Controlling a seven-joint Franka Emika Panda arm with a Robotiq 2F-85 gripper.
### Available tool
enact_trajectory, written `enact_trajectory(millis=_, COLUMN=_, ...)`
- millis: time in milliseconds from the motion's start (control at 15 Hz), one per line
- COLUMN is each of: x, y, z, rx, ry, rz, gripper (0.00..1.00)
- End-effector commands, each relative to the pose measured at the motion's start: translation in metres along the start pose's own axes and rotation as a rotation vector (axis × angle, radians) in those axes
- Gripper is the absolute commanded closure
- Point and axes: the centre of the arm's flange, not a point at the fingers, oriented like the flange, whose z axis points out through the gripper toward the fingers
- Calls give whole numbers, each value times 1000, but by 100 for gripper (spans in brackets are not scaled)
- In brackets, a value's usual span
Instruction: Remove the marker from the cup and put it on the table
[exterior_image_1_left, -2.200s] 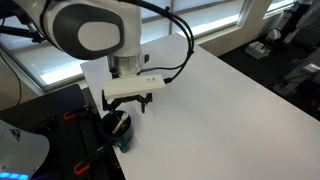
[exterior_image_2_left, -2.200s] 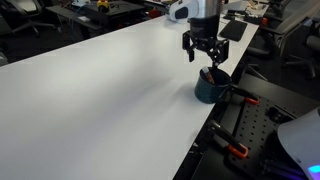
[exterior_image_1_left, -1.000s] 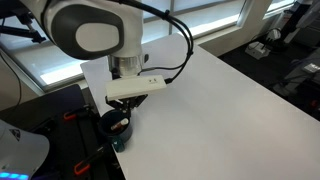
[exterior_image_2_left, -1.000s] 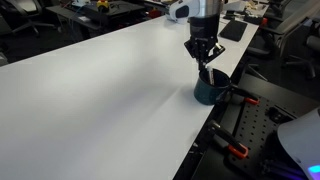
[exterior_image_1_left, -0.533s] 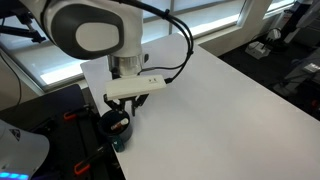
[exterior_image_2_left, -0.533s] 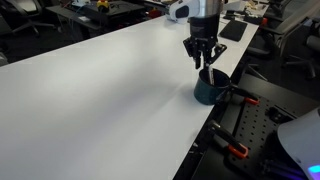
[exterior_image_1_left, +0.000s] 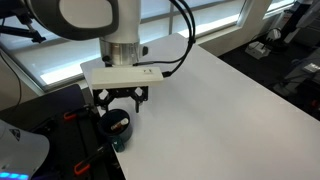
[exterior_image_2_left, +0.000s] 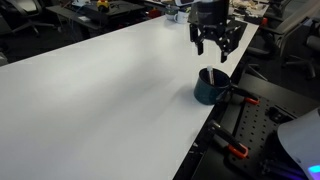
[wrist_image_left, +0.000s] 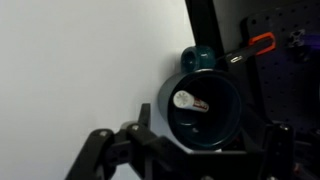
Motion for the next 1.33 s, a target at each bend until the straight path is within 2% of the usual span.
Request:
enact_trajectory(millis=0, x=-5, y=-4, z=-6, rx=15, ry=-7, rz=1, gripper=1)
enact_trajectory(millis=267, x=-10, y=-9, z=-16, rx=11, ry=-7, rz=6, gripper=0)
enact_trajectory(millis=333, x=-13, y=5, z=-11, rx=22, ry=39, rz=49, gripper=0)
enact_trajectory(millis=533, x=-16, y=16, z=12, rx=76, ry=198, rz=125, gripper=0)
enact_trajectory(millis=667, x=-10, y=18, z=38, rx=79, ry=257, rz=179, gripper=0)
enact_trajectory(millis=733, x=-5, y=19, z=50, rx=68, ry=255, rz=200, gripper=0)
enact_trajectory(millis=800, x=2, y=16, z=63, rx=59, ry=218, rz=204, gripper=0)
enact_trajectory(millis=867, x=9, y=8, z=70, rx=44, ry=176, rz=149, gripper=0)
enact_trajectory(millis=933, x=-8, y=13, z=48, rx=61, ry=215, rz=169, gripper=0)
enact_trajectory(millis=1067, x=3, y=14, z=64, rx=68, ry=192, rz=145, gripper=0)
enact_trajectory(millis=1267, x=7, y=15, z=68, rx=72, ry=187, rz=136, gripper=0)
